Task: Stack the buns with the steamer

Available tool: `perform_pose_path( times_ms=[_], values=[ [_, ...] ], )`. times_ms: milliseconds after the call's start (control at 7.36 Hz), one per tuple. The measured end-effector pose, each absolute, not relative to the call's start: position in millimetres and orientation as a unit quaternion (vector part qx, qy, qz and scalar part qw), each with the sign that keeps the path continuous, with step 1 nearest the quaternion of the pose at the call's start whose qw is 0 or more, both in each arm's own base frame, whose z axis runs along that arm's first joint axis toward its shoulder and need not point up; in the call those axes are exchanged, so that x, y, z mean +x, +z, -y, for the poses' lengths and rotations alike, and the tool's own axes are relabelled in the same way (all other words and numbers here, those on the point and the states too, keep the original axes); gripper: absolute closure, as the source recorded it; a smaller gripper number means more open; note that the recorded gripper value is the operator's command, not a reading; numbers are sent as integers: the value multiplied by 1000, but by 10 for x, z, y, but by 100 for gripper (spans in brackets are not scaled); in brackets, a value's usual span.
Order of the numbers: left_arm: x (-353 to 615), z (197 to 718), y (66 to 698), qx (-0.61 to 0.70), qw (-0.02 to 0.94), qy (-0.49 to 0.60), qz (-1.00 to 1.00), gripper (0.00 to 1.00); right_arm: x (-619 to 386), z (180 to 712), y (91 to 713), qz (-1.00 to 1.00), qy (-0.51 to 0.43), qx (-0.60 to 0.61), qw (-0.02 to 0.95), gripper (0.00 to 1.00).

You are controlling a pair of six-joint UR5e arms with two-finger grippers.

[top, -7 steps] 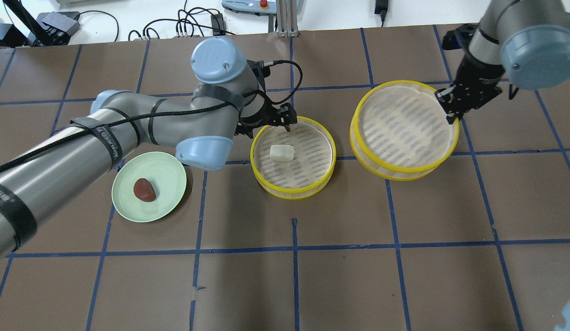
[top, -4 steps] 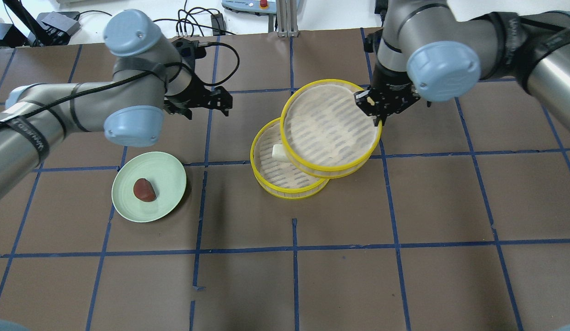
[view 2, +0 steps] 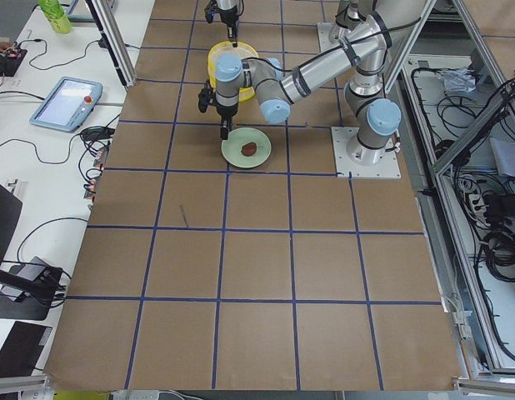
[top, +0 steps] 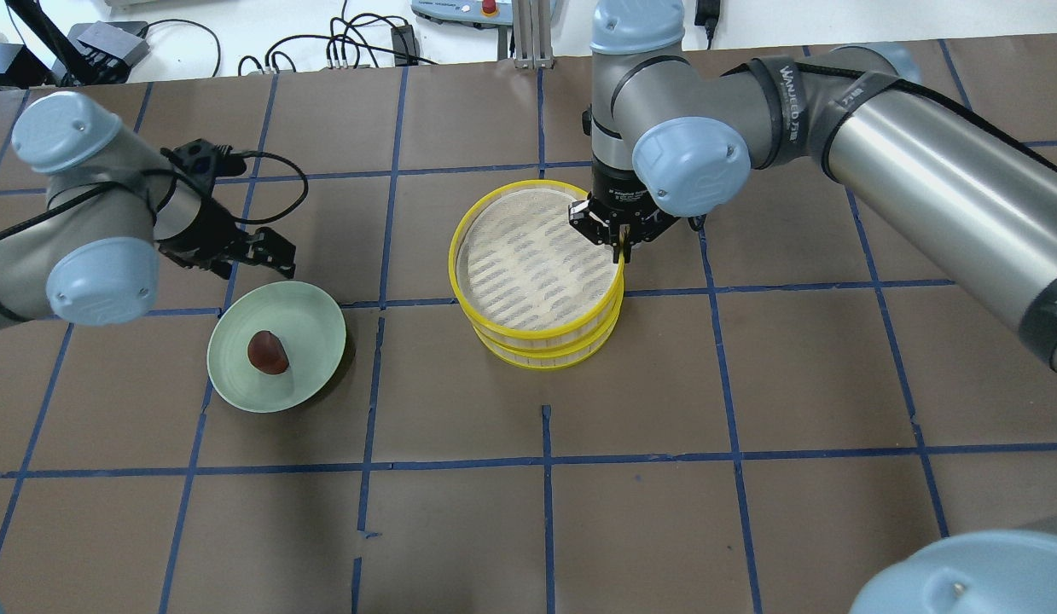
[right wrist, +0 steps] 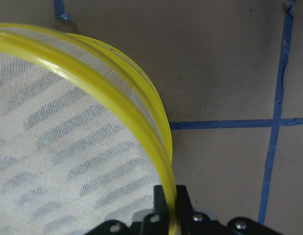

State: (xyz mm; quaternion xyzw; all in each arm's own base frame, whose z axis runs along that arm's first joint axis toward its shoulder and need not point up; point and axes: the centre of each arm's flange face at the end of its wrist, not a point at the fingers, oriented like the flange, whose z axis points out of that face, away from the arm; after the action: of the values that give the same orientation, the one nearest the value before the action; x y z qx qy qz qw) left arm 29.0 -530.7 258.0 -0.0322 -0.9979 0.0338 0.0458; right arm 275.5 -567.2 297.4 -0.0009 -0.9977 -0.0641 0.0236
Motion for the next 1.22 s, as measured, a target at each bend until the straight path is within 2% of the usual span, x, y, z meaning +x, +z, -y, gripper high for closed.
perform_pose_path(
  times_ms=[407,543,679,815,951,1086,1222],
  values=[
    [452,4976,2106,0,72,-16,997,7,2749,5686,2890,997,-67,4,38,92],
    [431,4912,2013,11,78,-27,997,20,2751,5691,2883,997,-66,4,38,92],
    [409,4871,1959,17,83,-32,996,39,2755,5706,2872,997,-63,3,38,92],
    [384,4828,1910,20,90,-37,995,75,2761,5726,2852,998,-60,2,36,91],
    [371,4801,1880,20,92,-40,995,100,2765,5739,2836,998,-57,1,35,91],
    [377,4812,1894,18,90,-36,995,100,2765,5747,2827,998,-55,2,36,89],
    [390,4839,1925,17,86,-28,996,100,2760,5753,2821,998,-53,2,36,69]
  ],
)
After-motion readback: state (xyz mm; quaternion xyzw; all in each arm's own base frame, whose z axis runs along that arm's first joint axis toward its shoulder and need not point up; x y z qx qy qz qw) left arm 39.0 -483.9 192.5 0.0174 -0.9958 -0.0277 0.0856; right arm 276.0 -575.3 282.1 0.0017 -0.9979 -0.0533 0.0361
